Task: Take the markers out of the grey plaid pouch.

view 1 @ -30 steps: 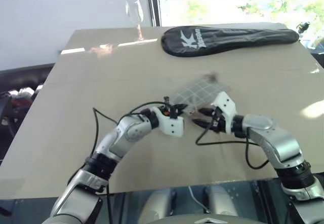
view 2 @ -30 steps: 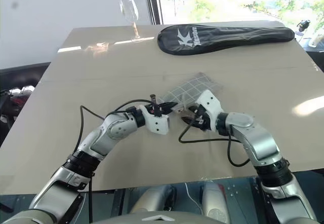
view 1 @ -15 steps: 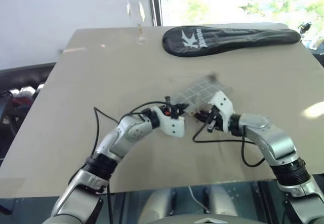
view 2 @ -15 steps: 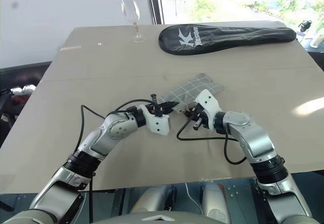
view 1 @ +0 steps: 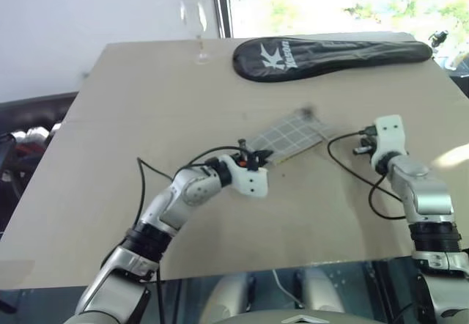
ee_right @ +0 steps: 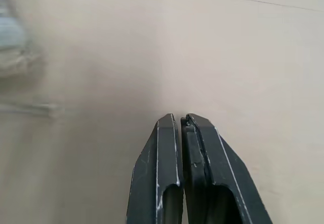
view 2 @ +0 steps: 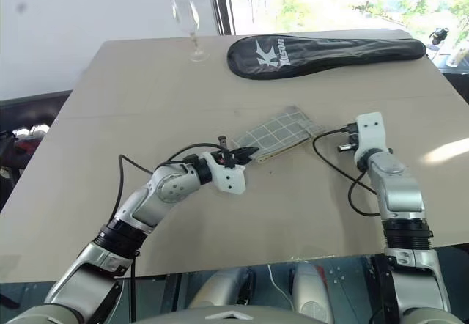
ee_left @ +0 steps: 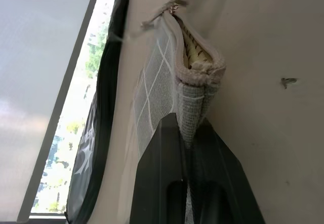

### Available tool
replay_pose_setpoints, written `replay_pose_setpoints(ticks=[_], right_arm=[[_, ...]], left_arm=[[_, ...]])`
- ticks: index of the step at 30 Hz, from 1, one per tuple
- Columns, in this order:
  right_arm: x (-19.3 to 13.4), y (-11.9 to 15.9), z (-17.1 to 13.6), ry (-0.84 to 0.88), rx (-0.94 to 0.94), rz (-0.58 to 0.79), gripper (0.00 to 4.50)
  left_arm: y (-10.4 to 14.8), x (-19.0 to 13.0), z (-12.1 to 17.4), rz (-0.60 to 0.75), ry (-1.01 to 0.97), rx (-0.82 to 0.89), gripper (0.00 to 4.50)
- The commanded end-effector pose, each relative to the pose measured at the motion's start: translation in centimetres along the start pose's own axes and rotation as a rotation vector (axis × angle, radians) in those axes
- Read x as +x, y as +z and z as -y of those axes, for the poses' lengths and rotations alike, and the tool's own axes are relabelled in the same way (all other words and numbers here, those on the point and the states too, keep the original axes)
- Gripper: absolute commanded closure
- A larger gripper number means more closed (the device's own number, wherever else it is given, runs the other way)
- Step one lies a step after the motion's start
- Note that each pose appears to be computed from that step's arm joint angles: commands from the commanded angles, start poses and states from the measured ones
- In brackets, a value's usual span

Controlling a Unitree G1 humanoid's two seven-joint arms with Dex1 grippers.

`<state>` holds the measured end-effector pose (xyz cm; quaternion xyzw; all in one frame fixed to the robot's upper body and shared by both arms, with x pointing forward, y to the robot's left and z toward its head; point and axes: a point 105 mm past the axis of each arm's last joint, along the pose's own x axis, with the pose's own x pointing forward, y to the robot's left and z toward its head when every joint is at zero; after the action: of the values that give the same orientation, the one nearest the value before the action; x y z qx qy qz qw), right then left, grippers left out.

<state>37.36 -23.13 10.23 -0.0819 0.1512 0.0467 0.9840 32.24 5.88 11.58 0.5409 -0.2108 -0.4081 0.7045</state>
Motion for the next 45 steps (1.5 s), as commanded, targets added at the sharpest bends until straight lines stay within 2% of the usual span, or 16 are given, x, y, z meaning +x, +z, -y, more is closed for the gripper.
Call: replay_pose_setpoints(ticks=[1, 5, 8, 10, 13, 21, 27, 34, 37, 38, 42, 45], right_arm=[[-1.7, 1.9, -3.9, 0.276, -0.073, 0.07, 3.48], [-4.1, 1.4, -7.0, 0.51, -0.14, 0.034, 1.49], [-6.0, 2.4, -9.0, 0.669, -0.111, 0.063, 1.49], [-6.4, 3.3, -9.4, 0.694, -0.092, 0.094, 1.49], [-5.5, 3.9, -8.5, 0.614, -0.12, 0.12, 1.49], [-3.3, 2.6, -5.1, 0.421, -0.348, 0.054, 1.49], [-1.5, 2.4, -5.0, 0.372, -0.437, 0.072, 1.49], [0.9, 3.7, -5.0, 0.318, -0.401, 0.134, 1.49], [0.9, 3.8, -5.3, 0.337, -0.379, 0.147, 2.15], [0.9, 3.7, -5.3, 0.342, -0.377, 0.145, 2.74], [0.7, 3.4, -5.0, 0.333, -0.374, 0.136, 4.32], [0.7, 3.2, -4.4, 0.301, -0.36, 0.125, 4.45]], left_arm=[[0.7, -0.2, -1.4, 0.023, 0.051, 0.004, 4.5], [1.0, -0.1, -1.7, 0.029, 0.062, -0.012, 4.5], [1.1, -0.1, -1.6, 0.032, 0.061, -0.014, 4.5], [1.1, 0.0, -1.6, 0.033, 0.06, -0.015, 4.5], [1.1, 0.0, -1.6, 0.033, 0.059, -0.015, 4.5], [1.1, -0.2, -1.8, 0.033, 0.055, -0.005, 4.5], [1.2, -0.1, -1.9, 0.037, 0.054, -0.003, 4.5], [1.3, -0.1, -1.7, 0.038, 0.051, -0.005, 4.5], [1.2, -0.1, -1.7, 0.035, 0.051, -0.007, 4.5], [1.2, -0.2, -1.7, 0.033, 0.052, -0.007, 4.5], [1.1, -0.2, -1.6, 0.029, 0.054, -0.011, 4.5], [1.1, -0.2, -1.5, 0.029, 0.053, -0.015, 4.5]])
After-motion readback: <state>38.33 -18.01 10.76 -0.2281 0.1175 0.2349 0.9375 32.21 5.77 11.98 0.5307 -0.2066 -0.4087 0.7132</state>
